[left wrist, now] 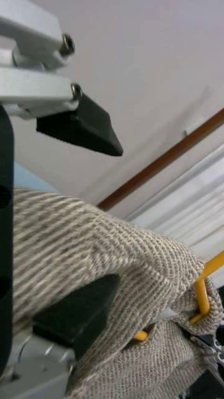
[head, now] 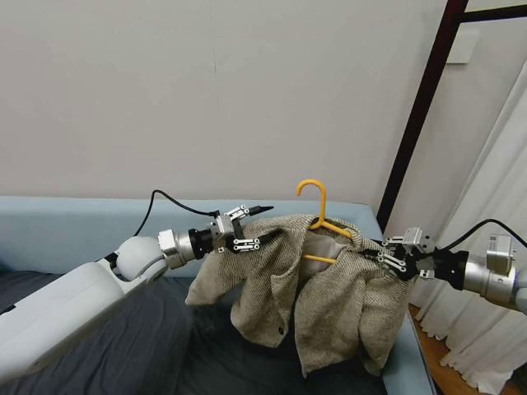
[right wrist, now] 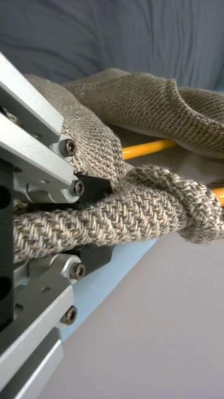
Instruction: Pick up the clothes from the sofa and hang them on the clothes hanger.
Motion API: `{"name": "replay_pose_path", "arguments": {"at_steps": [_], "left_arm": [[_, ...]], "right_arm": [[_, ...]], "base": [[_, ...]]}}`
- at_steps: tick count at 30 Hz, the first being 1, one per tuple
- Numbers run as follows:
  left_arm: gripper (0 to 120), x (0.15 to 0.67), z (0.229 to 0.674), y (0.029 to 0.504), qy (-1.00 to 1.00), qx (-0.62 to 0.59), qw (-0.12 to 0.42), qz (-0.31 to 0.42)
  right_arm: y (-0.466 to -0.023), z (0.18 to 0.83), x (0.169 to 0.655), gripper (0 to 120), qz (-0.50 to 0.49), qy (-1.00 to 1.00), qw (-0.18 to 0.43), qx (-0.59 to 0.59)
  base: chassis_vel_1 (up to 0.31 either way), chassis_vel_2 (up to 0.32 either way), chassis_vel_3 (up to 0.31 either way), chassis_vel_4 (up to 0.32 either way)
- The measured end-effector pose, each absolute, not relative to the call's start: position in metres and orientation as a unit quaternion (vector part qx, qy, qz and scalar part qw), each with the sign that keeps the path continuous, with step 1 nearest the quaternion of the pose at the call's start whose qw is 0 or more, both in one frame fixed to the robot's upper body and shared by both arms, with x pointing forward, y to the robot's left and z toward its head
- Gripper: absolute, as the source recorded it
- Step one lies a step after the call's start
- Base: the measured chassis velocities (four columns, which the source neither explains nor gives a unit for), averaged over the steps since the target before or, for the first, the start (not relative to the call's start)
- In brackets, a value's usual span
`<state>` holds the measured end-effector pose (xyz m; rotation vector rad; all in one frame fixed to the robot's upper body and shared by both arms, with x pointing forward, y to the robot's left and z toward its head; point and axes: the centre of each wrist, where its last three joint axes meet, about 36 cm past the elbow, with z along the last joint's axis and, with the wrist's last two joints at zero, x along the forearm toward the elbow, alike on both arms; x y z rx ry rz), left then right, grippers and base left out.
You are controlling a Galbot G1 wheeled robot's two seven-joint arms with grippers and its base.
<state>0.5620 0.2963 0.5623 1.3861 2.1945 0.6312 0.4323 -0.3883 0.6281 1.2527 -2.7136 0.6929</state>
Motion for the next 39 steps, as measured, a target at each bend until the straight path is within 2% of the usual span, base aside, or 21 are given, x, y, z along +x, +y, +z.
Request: {"name": "replay_pose_path", "arguments": {"at_steps": [2,4,6,11,15,18,22,27,39], "left_arm": [[89,0.559,0.559,0.306,0.81,0.485,0.235,0.231],[90,0.558,0.558,0.308,0.813,0.48,0.235,0.23],[98,0.55,0.552,0.311,0.829,0.455,0.242,0.215],[100,0.541,0.546,0.306,0.844,0.434,0.251,0.193],[100,0.524,0.535,0.287,0.865,0.406,0.255,0.147],[100,0.5,0.514,0.261,0.893,0.374,0.233,0.094],[100,0.493,0.497,0.249,0.904,0.363,0.215,0.072],[97,0.484,0.461,0.214,0.918,0.358,0.166,0.032],[94,0.499,0.434,0.172,0.928,0.348,0.135,0.013]], "right_arm": [[-0.382,0.625,0.432,9,0.227,-0.896,0.037,0.381],[-0.381,0.624,0.431,9,0.227,-0.898,0.037,0.375],[-0.37,0.617,0.43,9,0.228,-0.916,0.04,0.327],[-0.359,0.615,0.428,9,0.223,-0.932,0.042,0.283],[-0.345,0.617,0.424,9,0.217,-0.944,0.044,0.244],[-0.331,0.622,0.417,9,0.211,-0.953,0.047,0.213],[-0.323,0.625,0.412,9,0.205,-0.956,0.053,0.204],[-0.3,0.636,0.394,8,0.19,-0.961,0.059,0.194],[-0.288,0.641,0.384,8,0.172,-0.963,0.057,0.2]], "base": [[0.0,0.0,0.0,0.0],[0.0,0.0,0.0,0.0],[0.0,0.0,0.0,0.0],[0.0,0.0,0.0,0.0],[0.0,0.0,0.0,0.0],[0.0,0.0,0.0,0.0],[0.0,0.0,0.0,0.0],[0.0,0.0,0.0,0.0],[0.0,0.0,0.0,0.0]]}}
